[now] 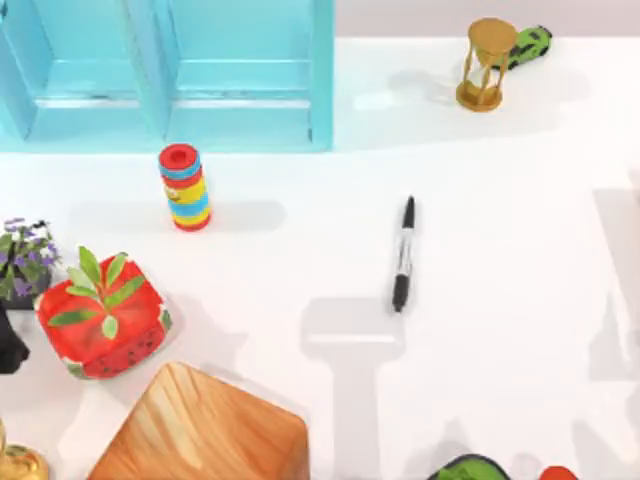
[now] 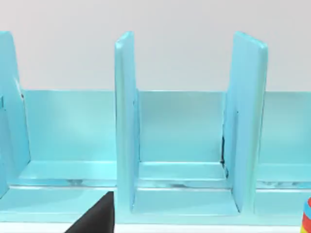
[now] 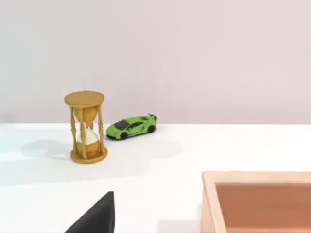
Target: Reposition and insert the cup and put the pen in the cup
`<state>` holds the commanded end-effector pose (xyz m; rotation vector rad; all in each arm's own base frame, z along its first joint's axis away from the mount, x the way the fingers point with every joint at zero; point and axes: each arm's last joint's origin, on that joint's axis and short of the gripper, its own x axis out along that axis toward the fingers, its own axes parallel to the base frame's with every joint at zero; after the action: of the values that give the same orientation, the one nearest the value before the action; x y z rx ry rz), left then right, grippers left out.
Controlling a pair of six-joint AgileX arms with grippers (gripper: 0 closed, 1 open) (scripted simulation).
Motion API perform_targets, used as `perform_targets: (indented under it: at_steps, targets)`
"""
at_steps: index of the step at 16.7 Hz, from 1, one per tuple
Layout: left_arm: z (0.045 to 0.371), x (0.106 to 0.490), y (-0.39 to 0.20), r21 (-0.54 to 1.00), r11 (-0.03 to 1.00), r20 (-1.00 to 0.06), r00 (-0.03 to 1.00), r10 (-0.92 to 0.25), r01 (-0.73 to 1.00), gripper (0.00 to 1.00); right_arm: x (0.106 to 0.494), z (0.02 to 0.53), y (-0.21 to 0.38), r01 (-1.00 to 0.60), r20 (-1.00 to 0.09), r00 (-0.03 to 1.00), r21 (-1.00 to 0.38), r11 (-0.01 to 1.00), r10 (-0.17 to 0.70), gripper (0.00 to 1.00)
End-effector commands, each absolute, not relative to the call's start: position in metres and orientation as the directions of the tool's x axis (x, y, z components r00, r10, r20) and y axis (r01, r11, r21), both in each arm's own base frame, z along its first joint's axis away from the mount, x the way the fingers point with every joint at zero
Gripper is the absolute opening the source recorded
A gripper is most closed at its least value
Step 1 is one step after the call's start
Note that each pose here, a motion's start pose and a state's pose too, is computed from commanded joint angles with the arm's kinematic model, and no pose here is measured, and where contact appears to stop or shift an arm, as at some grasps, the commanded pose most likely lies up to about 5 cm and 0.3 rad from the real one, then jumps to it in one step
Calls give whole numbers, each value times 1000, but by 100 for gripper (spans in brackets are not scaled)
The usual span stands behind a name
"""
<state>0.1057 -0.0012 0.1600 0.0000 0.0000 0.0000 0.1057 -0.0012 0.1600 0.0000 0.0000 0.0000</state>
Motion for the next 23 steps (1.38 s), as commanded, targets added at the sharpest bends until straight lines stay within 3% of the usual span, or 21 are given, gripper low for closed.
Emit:
perform_targets:
  at_steps: [5,8,11,14,17,23]
  targets:
    - [160,106,-1,0,1000,0,1000,0,0,100,106,171,-4,22,-54,998,-21,1000,-23,100]
    - [160,106,-1,0,1000,0,1000,0,0,100,110,200,-9,59,-179,981,-70,996,-71,100]
    - [160,106,-1,0,1000,0,1000,0,0,100,128,236,-18,85,-372,919,-127,988,-127,100]
    - [160,106,-1,0,1000,0,1000,0,0,100,165,263,-36,83,-609,775,-166,983,-168,100]
    - [160,106,-1,0,1000,0,1000,0,0,100,210,274,-63,59,-807,565,-167,984,-171,100]
    - [160,106,-1,0,1000,0,1000,0,0,100,281,266,-128,18,-979,186,-83,996,-85,100]
